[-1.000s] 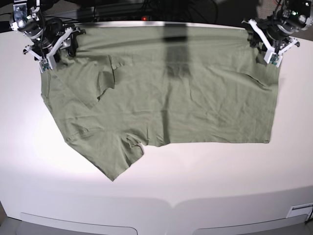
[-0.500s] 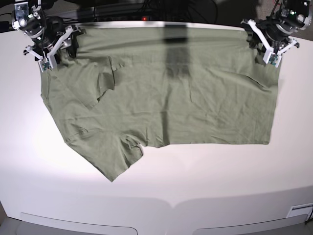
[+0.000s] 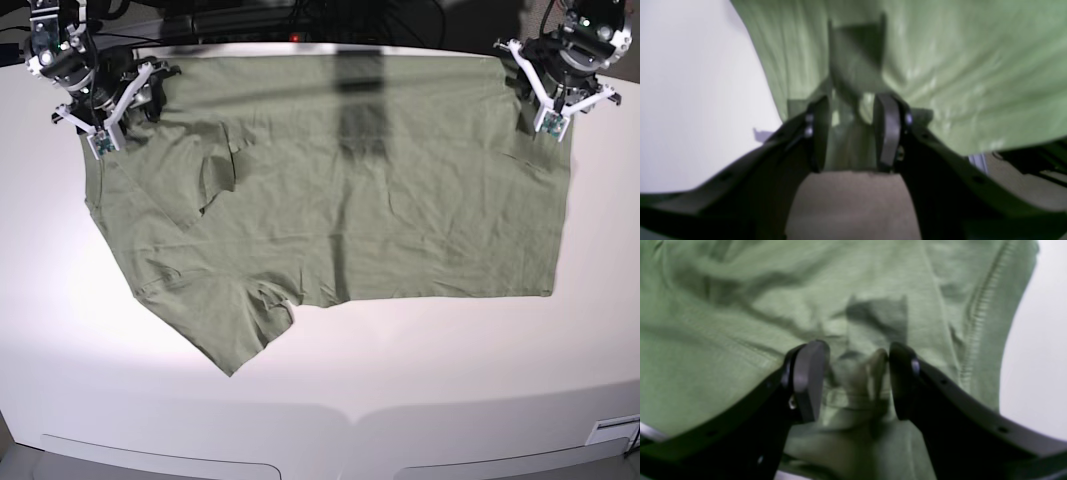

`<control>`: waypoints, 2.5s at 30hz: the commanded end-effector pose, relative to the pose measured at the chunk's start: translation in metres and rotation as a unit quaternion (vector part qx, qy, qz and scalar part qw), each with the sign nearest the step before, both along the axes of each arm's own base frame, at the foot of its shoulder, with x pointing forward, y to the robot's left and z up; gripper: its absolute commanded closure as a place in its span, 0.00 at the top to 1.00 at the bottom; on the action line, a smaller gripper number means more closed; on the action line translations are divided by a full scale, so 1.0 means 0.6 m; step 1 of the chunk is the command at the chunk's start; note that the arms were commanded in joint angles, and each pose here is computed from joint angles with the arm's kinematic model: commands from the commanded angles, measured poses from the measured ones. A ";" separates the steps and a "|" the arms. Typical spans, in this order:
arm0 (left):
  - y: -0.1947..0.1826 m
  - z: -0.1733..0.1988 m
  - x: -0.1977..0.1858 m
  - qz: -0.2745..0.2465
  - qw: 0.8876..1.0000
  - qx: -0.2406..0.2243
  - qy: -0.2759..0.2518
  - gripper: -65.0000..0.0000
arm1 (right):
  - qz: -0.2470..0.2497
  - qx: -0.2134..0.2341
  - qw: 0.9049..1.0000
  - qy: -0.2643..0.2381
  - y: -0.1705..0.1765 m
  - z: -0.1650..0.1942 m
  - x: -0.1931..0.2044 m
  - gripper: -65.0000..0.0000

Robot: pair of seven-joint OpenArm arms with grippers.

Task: Fold the T-shirt properly
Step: 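Open both grippers and move them onto the shirt's middle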

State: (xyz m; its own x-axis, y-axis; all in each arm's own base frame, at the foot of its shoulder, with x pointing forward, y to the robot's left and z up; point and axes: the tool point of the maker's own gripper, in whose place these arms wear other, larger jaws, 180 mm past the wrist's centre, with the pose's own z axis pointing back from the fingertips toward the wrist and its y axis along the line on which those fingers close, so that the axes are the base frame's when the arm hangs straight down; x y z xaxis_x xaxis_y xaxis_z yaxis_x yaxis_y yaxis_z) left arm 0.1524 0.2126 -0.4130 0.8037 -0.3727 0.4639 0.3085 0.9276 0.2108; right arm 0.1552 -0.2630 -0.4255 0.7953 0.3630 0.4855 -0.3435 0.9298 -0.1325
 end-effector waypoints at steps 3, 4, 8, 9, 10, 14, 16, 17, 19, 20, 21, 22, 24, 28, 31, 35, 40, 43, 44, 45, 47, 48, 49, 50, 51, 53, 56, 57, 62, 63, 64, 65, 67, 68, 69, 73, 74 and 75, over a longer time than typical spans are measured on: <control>-0.006 0.030 0.024 -0.011 0.999 -0.002 -0.042 0.34 | 0.014 0.003 1.000 -0.027 0.011 0.027 0.018 0.48; -0.009 0.035 0.029 -0.013 0.999 -0.005 -0.051 0.34 | 0.016 0.006 0.999 -0.033 0.015 0.033 0.023 0.48; -0.013 0.050 0.058 -0.016 0.996 -0.012 -0.082 0.34 | 0.014 0.034 0.997 -0.065 0.034 0.055 0.050 0.48; -0.013 0.057 0.070 -0.017 0.996 -0.012 -0.092 0.34 | 0.012 0.038 0.996 -0.075 0.039 0.059 0.061 0.48; -0.015 0.065 0.085 -0.017 0.994 -0.015 -0.106 0.34 | 0.008 0.044 0.995 -0.086 0.044 0.063 0.072 0.48; -0.028 0.090 0.131 -0.005 0.989 -0.047 -0.139 0.34 | -0.007 0.072 0.990 -0.122 0.073 0.077 0.114 0.48; -0.030 0.096 0.144 0.020 0.987 -0.052 -0.153 0.34 | -0.002 0.077 0.988 -0.133 0.086 0.082 0.128 0.48; -0.035 0.101 0.151 0.022 0.985 -0.054 -0.165 0.34 | -0.004 0.078 0.987 -0.139 0.090 0.084 0.135 0.48; -0.044 0.121 0.172 0.018 0.977 -0.056 -0.206 0.34 | -0.007 0.087 0.984 -0.156 0.099 0.094 0.153 0.48; -0.048 0.131 0.182 0.017 0.972 -0.057 -0.226 0.34 | -0.009 0.091 0.982 -0.166 0.102 0.101 0.162 0.48; -0.051 0.140 0.192 0.016 0.969 -0.057 -0.240 0.34 | -0.009 0.094 0.980 -0.173 0.104 0.106 0.170 0.48; -0.052 0.145 0.198 0.020 0.967 -0.059 -0.246 0.34 | -0.009 0.097 0.979 -0.178 0.105 0.111 0.176 0.48; -0.052 0.149 0.201 0.019 0.966 -0.061 -0.250 0.34 | -0.008 0.099 0.977 -0.187 0.106 0.116 0.179 0.48; -0.053 0.146 0.198 0.019 0.967 -0.061 -0.247 0.34 | -0.007 0.101 0.976 -0.191 0.107 0.118 0.181 0.48; -0.053 0.147 0.199 0.019 0.967 -0.061 -0.247 0.34 | -0.008 0.101 0.977 -0.190 0.107 0.117 0.179 0.48; -0.051 0.140 0.195 0.022 0.970 -0.058 -0.236 0.37 | -0.007 0.099 0.977 -0.188 0.106 0.115 0.178 0.48; -0.051 0.140 0.195 0.022 0.970 -0.058 -0.235 0.70 | -0.008 0.097 0.978 -0.184 0.105 0.113 0.177 0.52; -0.051 0.140 0.194 0.022 0.970 -0.058 -0.235 0.70 | -0.008 0.096 0.979 -0.180 0.105 0.112 0.176 0.72; -0.051 0.140 0.194 0.022 0.970 -0.058 -0.235 0.70 | -0.008 0.096 0.979 -0.180 0.105 0.112 0.176 0.73; -0.051 0.140 0.195 0.022 0.970 -0.058 -0.236 0.70 | -0.008 0.096 0.979 -0.181 0.105 0.112 0.176 0.73; -0.053 0.145 0.198 0.020 0.967 -0.061 -0.246 0.70 | -0.008 0.096 0.979 -0.180 0.105 0.112 0.176 0.73; -0.053 0.147 0.199 0.019 0.967 -0.061 -0.248 0.70 | -0.008 0.096 0.979 -0.181 0.105 0.112 0.176 0.73; -0.053 0.146 0.198 0.019 0.967 -0.061 -0.247 0.70 | -0.008 0.097 0.979 -0.181 0.105 0.112 0.176 0.73; -0.053 0.146 0.198 0.019 0.967 -0.061 -0.247 0.70 | -0.008 0.098 0.978 -0.184 0.106 0.114 0.177 0.73; -0.053 0.146 0.198 0.019 0.967 -0.061 -0.247 0.70 | -0.008 0.098 0.978 -0.186 0.106 0.115 0.178 0.73; -0.053 0.146 0.198 0.019 0.967 -0.061 -0.247 0.70 | -0.008 0.099 0.977 -0.186 0.106 0.115 0.178 0.73; -0.053 0.147 0.199 0.019 0.967 -0.061 -0.248 0.70 | -0.007 0.102 0.976 -0.194 0.107 0.119 0.181 0.73; -0.053 0.147 0.199 0.019 0.967 -0.061 -0.248 0.70 | -0.007 0.103 0.975 -0.195 0.108 0.120 0.181 0.73; -0.053 0.147 0.200 0.019 0.967 -0.061 -0.248 0.70 | -0.004 0.111 0.969 -0.221 0.111 0.134 0.190 0.73; -0.052 0.148 0.200 0.019 0.967 -0.059 -0.248 0.70 | -0.004 0.113 0.968 -0.226 0.112 0.137 0.192 0.73; -0.050 0.148 0.200 0.018 0.967 -0.054 -0.249 0.70 | -0.003 0.114 0.966 -0.230 0.112 0.139 0.193 0.73; -0.047 0.148 0.200 0.015 0.967 -0.044 -0.250 0.70 | -0.003 0.115 0.966 -0.231 0.113 0.139 0.193 0.73; -0.039 0.149 0.201 0.010 0.967 -0.019 -0.252 0.70 | -0.003 0.115 0.966 -0.231 0.113 0.139 0.193 0.73; -0.035 0.149 0.201 0.007 0.967 -0.008 -0.253 0.70 | -0.003 0.115 0.966 -0.231 0.112 0.139 0.193 0.73; -0.033 0.150 0.201 0.005 0.967 -0.001 -0.254 0.70 | -0.003 0.114 0.967 -0.229 0.112 0.138 0.193 0.73; -0.033 0.152 0.203 0.003 0.966 0.001 -0.258 0.70 | -0.005 0.111 0.969 -0.219 0.111 0.133 0.191 0.73; -0.033 0.153 0.204 0.004 0.966 0.001 -0.259 0.70 | -0.007 0.112 0.971 -0.210 0.112 0.129 0.189 0.73; -0.033 0.154 0.205 0.004 0.966 0.001 -0.260 0.70 | -0.011 0.118 0.972 -0.201 0.114 0.126 0.189 0.73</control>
State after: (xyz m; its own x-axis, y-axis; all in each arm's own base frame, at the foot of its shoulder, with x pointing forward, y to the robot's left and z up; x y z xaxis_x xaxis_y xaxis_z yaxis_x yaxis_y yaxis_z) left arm 0.2682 0.1921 -0.3347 0.5135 -0.3565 0.7805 0.1640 0.9336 0.3185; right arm 0.2590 -0.1946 -0.3651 0.5819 0.1952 0.7895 -0.2865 0.9577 -0.0257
